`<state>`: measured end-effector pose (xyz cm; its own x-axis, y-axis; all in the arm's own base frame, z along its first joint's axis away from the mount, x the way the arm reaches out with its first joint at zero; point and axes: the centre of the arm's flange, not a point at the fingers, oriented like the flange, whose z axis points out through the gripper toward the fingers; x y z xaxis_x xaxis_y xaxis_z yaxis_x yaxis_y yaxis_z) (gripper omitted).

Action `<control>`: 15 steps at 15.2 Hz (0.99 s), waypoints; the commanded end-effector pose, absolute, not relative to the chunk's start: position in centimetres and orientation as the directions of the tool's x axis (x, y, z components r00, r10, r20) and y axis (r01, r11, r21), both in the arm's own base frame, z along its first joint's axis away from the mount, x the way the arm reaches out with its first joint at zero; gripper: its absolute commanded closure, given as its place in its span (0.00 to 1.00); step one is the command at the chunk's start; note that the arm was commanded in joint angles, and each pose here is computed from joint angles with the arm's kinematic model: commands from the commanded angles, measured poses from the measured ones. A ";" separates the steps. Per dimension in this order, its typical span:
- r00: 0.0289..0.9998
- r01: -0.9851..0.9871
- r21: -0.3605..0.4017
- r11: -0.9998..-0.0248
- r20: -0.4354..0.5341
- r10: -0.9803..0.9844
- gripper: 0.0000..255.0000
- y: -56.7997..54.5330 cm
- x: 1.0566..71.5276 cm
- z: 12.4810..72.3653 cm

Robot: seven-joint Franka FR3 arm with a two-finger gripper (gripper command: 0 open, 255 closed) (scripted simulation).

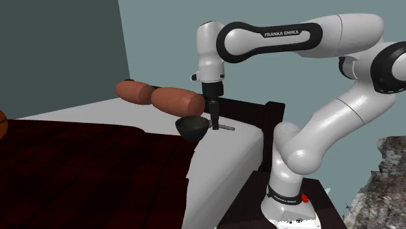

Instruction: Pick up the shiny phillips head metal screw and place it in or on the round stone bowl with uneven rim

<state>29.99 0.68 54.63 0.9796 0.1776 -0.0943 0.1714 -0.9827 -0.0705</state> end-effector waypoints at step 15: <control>0.999 0.004 -0.068 -0.998 -0.045 0.007 0.00 -16.9 30.0 48.3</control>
